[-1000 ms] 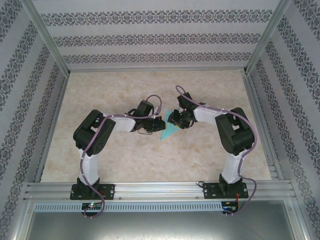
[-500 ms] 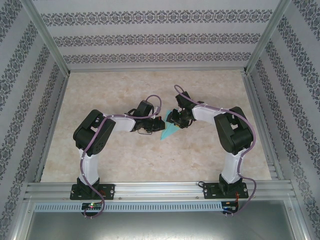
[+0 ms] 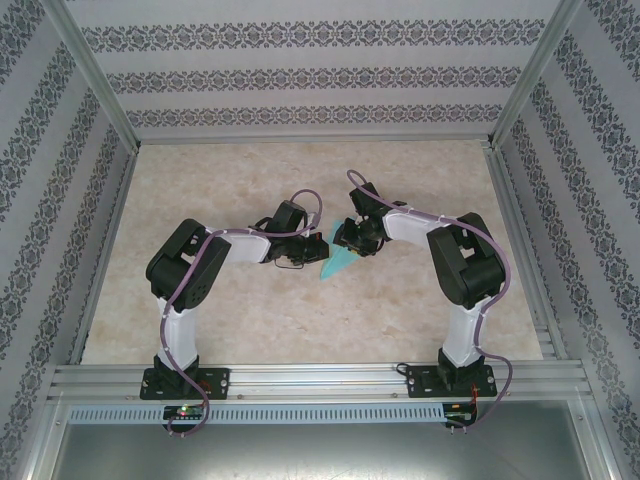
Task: Fold a paper plane with a square sheet of paper (pick it up from the middle)
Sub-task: Fourth fold the wing at the center of the table.
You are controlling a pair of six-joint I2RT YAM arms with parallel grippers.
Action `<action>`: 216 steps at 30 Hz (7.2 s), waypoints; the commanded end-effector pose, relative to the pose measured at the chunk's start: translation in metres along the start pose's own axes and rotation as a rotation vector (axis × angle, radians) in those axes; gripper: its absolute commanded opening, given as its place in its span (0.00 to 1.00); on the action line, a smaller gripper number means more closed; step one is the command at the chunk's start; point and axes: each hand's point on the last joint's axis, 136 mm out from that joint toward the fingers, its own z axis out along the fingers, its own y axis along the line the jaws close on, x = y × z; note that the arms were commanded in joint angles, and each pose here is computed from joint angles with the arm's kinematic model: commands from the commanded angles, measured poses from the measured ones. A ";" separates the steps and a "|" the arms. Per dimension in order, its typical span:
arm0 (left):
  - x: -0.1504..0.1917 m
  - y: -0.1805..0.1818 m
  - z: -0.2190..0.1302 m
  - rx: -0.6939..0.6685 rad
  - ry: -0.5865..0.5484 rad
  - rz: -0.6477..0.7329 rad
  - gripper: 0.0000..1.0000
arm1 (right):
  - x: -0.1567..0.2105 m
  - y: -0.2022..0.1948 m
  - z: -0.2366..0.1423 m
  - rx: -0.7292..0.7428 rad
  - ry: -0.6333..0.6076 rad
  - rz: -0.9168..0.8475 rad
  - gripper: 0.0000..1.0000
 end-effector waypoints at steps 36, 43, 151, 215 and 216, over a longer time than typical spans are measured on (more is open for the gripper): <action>-0.005 -0.005 0.000 0.038 0.006 -0.006 0.09 | 0.050 -0.088 0.046 0.326 0.151 0.040 0.38; -0.005 -0.001 0.002 0.022 0.008 -0.011 0.09 | 0.050 -0.092 0.045 0.344 0.144 0.051 0.35; -0.007 -0.032 -0.011 0.063 0.089 0.049 0.04 | 0.017 -0.049 0.035 0.019 0.068 0.100 0.10; 0.071 0.063 0.000 -0.300 0.382 0.004 0.00 | -0.006 -0.012 0.011 -0.198 0.020 -0.149 0.11; 0.074 0.066 -0.001 -0.311 0.391 0.003 0.00 | -0.011 -0.017 0.010 -0.192 0.010 -0.139 0.11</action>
